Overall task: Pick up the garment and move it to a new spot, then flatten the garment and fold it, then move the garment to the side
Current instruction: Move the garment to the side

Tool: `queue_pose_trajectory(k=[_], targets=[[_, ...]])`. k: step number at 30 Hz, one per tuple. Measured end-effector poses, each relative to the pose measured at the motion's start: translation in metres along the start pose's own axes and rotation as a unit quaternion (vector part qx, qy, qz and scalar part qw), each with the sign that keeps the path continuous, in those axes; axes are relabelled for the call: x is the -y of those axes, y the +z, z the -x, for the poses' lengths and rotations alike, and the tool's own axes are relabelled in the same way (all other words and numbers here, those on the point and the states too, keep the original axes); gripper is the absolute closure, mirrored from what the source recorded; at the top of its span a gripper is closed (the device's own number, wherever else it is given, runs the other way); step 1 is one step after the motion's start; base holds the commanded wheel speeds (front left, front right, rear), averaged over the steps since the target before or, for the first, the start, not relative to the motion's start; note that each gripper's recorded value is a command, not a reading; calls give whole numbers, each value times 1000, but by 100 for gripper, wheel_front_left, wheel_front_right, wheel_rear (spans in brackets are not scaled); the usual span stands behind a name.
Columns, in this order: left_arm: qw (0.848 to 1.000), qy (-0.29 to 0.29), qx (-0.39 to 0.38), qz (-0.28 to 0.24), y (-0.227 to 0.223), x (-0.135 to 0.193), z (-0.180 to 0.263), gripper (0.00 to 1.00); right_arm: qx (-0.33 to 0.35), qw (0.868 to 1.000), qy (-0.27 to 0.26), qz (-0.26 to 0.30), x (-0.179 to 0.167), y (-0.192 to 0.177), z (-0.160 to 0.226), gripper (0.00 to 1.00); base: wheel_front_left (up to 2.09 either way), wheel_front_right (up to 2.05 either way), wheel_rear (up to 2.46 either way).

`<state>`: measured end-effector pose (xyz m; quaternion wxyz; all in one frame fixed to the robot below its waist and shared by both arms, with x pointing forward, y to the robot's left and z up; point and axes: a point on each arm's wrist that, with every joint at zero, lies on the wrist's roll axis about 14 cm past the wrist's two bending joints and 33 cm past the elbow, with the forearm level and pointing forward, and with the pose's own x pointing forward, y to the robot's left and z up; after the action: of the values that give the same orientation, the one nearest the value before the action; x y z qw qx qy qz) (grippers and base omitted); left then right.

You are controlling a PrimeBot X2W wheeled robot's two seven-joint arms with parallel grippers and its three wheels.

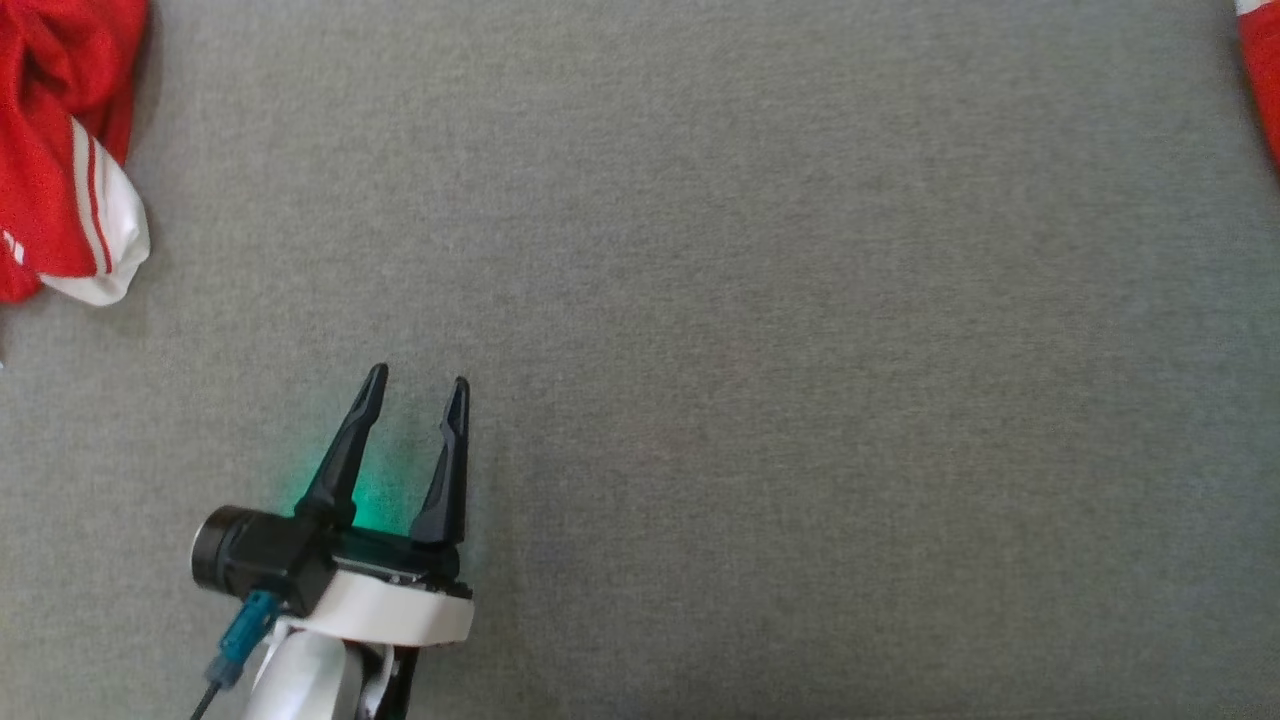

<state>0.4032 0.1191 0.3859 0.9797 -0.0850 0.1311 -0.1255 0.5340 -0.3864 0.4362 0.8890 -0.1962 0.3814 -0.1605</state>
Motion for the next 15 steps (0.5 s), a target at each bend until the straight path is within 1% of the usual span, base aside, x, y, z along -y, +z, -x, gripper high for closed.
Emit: queue_pose_trajectory(k=[4,7,9,11,13,15], targets=[[1000,-5,16,-3,11,4,0,0,50,998,-3,29,-7,7,16,0,0,0,0],[1000,0,29,-3,20,4,3,0,136,991,-2,19,-9,36,38,0,0,0,0],[999,4,36,3,24,5,9,0,201,980,5,7,-15,59,59,0,0,0,0],[999,10,39,7,26,6,18,0,255,967,19,-4,-25,71,82,0,0,0,0],[999,18,41,8,27,4,28,0,298,954,31,-8,-35,71,105,0,0,0,0],[999,25,46,9,30,3,39,0,328,943,46,-21,-44,62,126,0,0,0,0]])
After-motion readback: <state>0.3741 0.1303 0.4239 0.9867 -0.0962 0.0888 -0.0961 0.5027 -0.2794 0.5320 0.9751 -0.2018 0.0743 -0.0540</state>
